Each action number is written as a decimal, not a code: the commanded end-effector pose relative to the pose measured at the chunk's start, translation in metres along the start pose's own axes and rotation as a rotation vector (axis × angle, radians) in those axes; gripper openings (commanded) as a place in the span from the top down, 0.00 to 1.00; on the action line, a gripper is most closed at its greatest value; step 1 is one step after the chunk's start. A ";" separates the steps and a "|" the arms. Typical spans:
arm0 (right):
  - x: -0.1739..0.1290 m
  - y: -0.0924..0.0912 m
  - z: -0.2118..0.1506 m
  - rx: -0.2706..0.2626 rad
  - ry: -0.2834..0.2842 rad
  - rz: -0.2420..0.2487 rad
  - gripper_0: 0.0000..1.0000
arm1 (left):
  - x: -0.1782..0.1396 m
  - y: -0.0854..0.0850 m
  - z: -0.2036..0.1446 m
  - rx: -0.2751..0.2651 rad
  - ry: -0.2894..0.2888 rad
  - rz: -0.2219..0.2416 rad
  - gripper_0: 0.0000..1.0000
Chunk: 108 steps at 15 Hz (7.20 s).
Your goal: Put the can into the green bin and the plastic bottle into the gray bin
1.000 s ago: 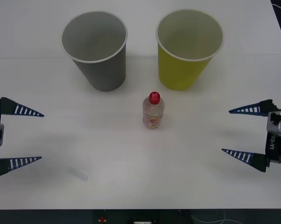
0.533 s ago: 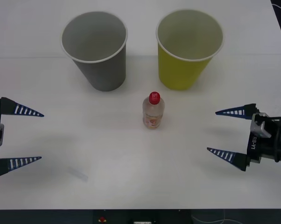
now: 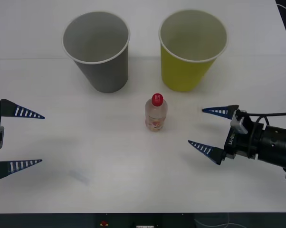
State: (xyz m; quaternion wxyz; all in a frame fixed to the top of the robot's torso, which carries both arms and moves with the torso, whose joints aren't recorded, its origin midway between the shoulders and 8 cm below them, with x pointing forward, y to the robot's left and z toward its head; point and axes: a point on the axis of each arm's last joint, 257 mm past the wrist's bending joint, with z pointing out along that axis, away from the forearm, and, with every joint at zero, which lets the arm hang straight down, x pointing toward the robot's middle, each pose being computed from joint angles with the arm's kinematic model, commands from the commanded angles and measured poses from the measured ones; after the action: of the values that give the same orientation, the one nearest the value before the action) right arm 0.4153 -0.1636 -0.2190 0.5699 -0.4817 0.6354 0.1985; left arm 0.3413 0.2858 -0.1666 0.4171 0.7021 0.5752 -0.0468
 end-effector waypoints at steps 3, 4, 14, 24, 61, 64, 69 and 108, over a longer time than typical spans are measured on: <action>0.003 -0.005 0.030 0.029 -0.056 0.062 0.00 | 0.000 0.000 0.000 0.000 0.000 0.000 0.00; 0.003 -0.004 0.036 0.032 -0.066 0.075 0.00 | 0.000 0.000 0.000 0.000 0.000 0.000 0.00; -0.006 0.001 0.096 0.033 -0.149 0.128 0.00 | 0.000 0.000 0.000 0.000 0.000 0.000 0.00; -0.025 0.014 0.133 0.018 -0.195 0.123 0.00 | 0.000 0.000 0.000 0.000 0.000 0.000 0.00; -0.083 0.012 0.036 -0.098 0.014 0.222 1.00 | 0.000 0.000 0.000 0.000 0.000 0.000 0.00; -0.097 0.008 0.024 -0.091 0.049 0.251 1.00 | 0.000 0.000 0.000 0.000 0.000 0.000 0.00; -0.124 0.008 -0.012 -0.098 0.203 0.282 1.00 | 0.000 0.000 0.000 0.000 0.000 0.000 0.00; -0.341 -0.064 0.236 -0.095 0.288 0.162 1.00 | 0.000 0.000 0.000 0.000 0.000 0.000 0.00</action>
State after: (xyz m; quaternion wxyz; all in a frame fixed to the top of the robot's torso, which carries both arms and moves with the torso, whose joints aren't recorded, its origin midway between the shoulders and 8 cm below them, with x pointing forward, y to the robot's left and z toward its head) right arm 0.5535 0.1241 0.0519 0.4314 -0.4773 0.7373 0.2062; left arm 0.3413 0.2858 -0.1666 0.4171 0.7021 0.5752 -0.0469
